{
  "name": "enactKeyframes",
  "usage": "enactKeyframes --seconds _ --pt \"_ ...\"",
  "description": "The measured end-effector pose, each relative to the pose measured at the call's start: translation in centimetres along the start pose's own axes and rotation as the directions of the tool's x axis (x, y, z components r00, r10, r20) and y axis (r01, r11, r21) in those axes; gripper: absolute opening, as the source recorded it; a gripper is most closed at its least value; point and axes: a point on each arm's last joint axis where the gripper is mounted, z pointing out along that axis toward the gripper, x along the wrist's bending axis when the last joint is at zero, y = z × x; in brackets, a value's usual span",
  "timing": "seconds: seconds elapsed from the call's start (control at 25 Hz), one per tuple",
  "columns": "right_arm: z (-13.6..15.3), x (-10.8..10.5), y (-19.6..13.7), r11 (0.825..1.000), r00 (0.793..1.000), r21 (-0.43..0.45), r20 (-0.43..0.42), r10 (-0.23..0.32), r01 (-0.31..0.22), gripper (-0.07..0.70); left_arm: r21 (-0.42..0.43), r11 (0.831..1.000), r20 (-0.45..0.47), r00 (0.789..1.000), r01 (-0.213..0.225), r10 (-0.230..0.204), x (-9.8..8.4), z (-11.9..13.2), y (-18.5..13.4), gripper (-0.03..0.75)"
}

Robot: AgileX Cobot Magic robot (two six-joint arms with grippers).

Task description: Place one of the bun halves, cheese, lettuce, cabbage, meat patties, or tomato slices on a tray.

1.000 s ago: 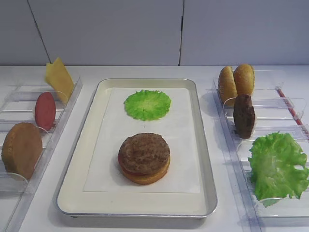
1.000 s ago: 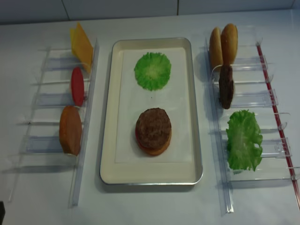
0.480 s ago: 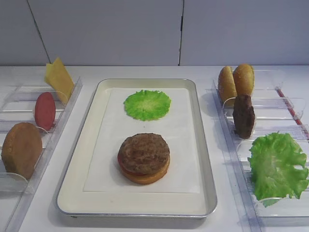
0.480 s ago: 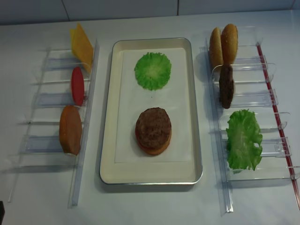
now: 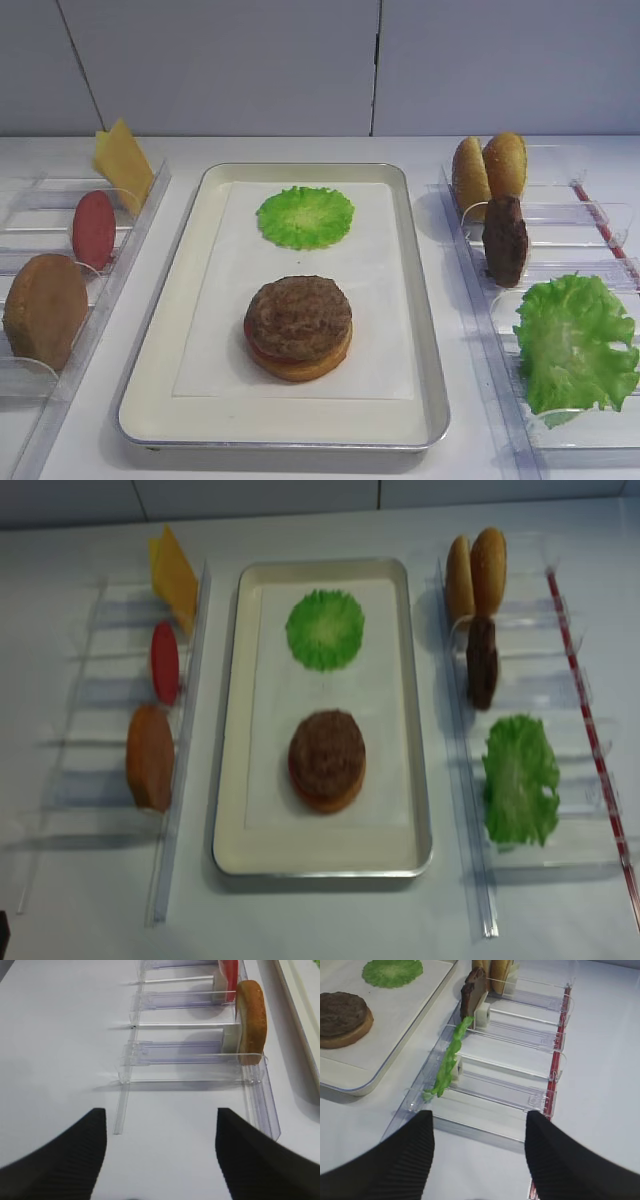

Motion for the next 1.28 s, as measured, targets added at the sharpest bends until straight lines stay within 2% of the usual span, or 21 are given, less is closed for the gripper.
enactKeyframes --seconds 0.08,0.24,0.32,0.48,0.56,1.28 --pt "0.01 0.01 0.01 1.000 1.000 0.000 0.016 0.010 -0.010 0.419 0.000 1.000 0.000 1.000 0.000 0.000 0.00 0.00 0.00 0.475" --pt "0.05 0.07 0.03 0.998 0.992 -0.001 0.112 0.065 -0.065 0.419 -0.002 1.000 0.000 1.000 0.000 0.000 0.00 0.00 0.02 0.475" --pt "0.08 0.12 0.07 0.994 0.977 -0.008 0.182 0.111 -0.112 0.419 -0.002 1.000 0.000 1.000 0.000 0.000 0.00 0.00 0.02 0.475" --pt "0.13 0.19 0.10 0.986 0.950 -0.018 0.265 0.164 -0.165 0.419 -0.002 1.000 0.000 1.000 0.000 0.000 0.00 0.00 0.02 0.475" --pt "0.14 0.20 0.11 0.985 0.945 -0.020 0.279 0.173 -0.174 0.419 -0.002 1.000 0.000 1.000 0.000 0.000 0.00 0.00 0.02 0.475" --pt "0.14 0.20 0.11 0.985 0.945 -0.020 0.279 0.173 -0.174 0.419 -0.002 1.000 0.000 1.000 -0.002 0.002 0.00 0.00 0.02 0.475"
